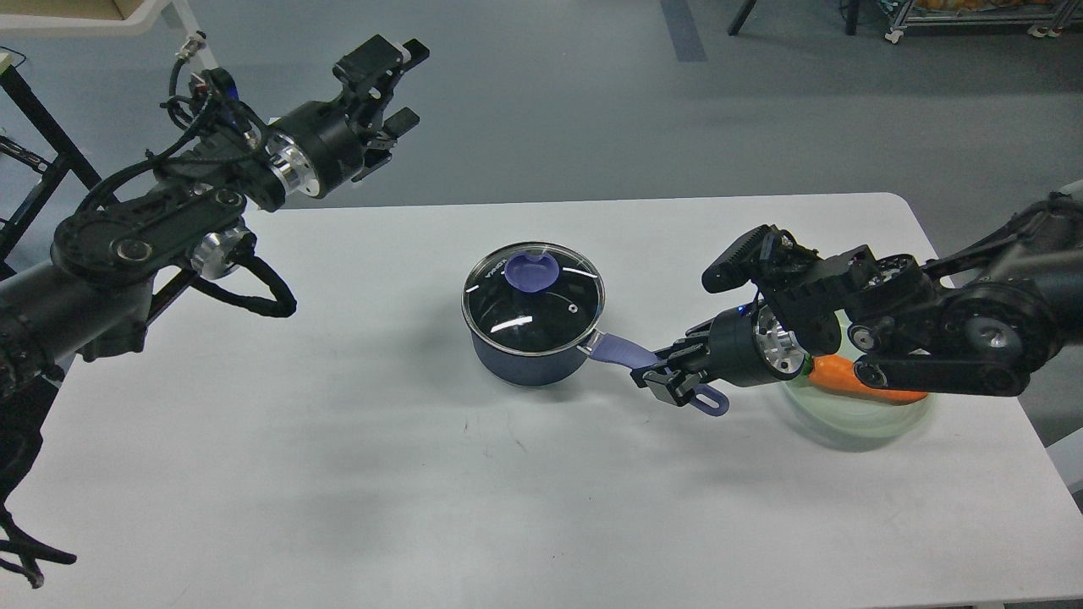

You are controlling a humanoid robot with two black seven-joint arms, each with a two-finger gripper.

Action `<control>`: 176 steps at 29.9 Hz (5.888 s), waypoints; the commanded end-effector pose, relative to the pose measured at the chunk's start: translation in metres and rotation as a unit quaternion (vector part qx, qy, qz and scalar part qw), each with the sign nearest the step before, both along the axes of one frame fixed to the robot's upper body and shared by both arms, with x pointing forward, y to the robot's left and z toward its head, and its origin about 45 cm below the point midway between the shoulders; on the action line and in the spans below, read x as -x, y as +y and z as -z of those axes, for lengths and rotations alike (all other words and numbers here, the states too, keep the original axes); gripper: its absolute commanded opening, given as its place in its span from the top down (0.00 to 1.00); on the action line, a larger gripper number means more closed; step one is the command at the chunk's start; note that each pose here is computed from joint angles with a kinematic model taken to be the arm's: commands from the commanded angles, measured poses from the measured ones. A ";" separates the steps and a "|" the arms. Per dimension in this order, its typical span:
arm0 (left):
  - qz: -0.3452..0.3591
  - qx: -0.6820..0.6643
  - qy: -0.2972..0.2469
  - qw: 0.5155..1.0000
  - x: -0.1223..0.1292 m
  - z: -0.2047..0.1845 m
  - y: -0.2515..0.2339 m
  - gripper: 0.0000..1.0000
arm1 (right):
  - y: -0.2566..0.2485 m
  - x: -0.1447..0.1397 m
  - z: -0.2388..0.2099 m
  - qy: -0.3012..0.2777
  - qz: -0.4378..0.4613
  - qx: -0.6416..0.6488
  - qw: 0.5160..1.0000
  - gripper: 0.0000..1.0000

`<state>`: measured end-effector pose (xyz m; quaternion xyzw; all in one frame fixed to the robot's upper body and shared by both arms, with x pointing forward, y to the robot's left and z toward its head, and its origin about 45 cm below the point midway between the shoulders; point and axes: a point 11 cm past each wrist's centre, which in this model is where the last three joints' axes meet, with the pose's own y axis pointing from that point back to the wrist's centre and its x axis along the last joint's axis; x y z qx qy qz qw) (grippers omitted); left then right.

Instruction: Open pot lid

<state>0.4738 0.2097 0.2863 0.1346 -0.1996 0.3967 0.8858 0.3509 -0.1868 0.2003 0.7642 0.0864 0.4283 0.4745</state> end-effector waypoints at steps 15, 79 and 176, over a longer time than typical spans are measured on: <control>0.221 -0.406 -0.254 0.849 0.045 0.063 -0.056 0.04 | 0.003 0.000 -0.002 0.001 -0.001 -0.006 1.000 0.74; 0.219 -0.408 -0.251 0.850 0.053 0.103 -0.062 0.52 | 0.005 0.000 -0.001 0.001 -0.002 -0.006 1.000 0.73; -0.325 0.273 0.065 0.903 -0.017 0.043 0.130 0.01 | -0.097 -0.096 -0.101 -0.082 0.477 -0.593 0.643 0.01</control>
